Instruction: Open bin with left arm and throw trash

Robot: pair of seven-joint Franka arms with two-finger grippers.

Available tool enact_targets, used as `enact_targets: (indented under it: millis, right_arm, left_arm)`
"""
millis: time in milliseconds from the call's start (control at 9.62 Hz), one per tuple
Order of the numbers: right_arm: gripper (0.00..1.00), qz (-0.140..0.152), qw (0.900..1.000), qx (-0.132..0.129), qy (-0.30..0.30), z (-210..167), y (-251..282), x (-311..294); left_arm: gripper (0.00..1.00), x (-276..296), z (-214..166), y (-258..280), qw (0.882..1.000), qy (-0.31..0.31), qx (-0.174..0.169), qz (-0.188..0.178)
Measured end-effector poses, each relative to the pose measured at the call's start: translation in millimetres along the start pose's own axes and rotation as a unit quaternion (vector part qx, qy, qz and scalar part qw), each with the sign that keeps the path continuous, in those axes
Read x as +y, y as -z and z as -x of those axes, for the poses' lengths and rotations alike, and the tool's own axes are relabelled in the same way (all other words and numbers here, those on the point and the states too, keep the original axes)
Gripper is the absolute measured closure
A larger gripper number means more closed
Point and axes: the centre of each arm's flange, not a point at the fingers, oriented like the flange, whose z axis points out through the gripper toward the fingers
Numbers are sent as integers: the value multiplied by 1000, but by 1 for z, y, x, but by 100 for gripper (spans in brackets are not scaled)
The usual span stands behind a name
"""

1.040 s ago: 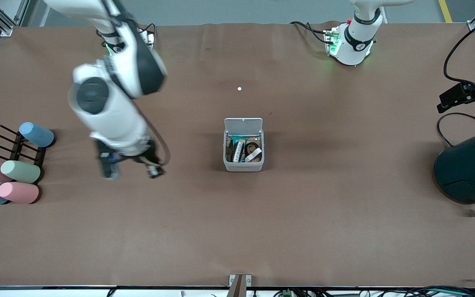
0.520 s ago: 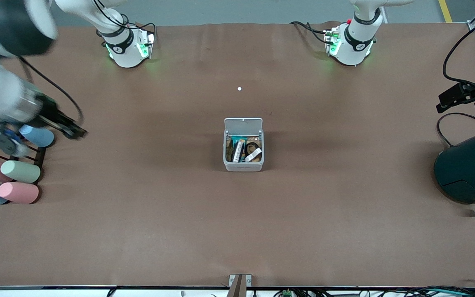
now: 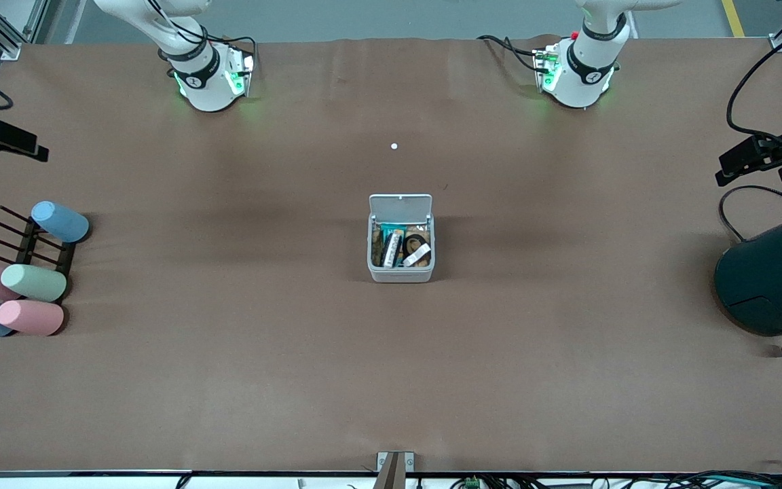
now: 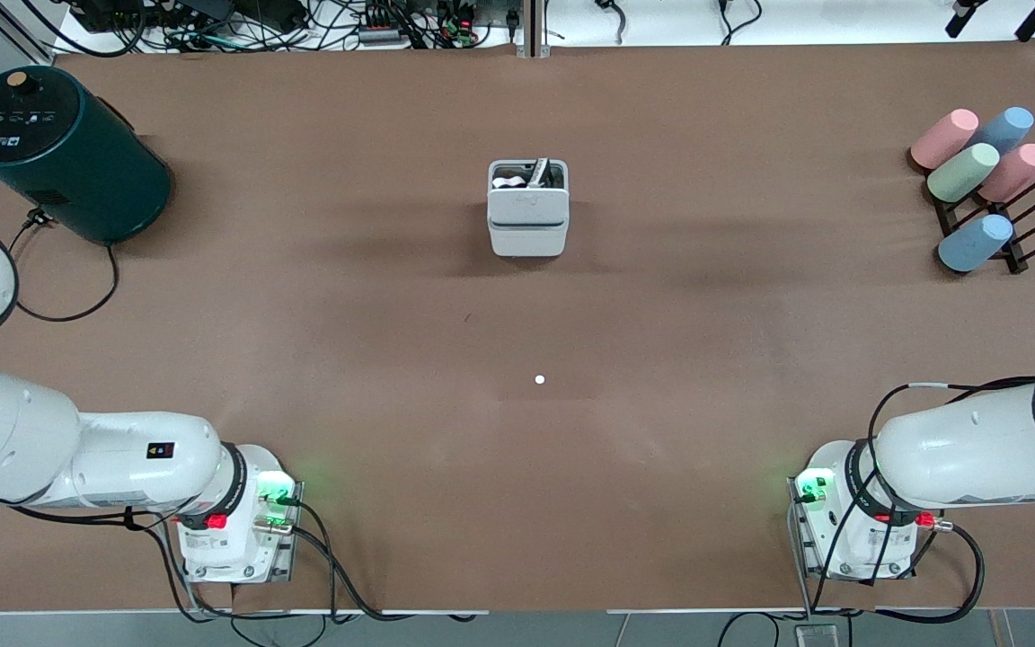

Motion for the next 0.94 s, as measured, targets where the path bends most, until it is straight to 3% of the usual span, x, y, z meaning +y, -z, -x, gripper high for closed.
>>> enact_targets:
  millis: [208,624,936]
  right_arm:
    - [0,6,1000,10,21,1,9,-17]
    - [0,57,997,17,49,5,13,-47]
    - [0,52,997,28,52,3,15,-50]
  left_arm:
    - [0,0,0,0,1000,0,0,0]
    - [0,-3,0,1,1000,2,1,0]
    - [0,-3,0,1,1000,3,1,0]
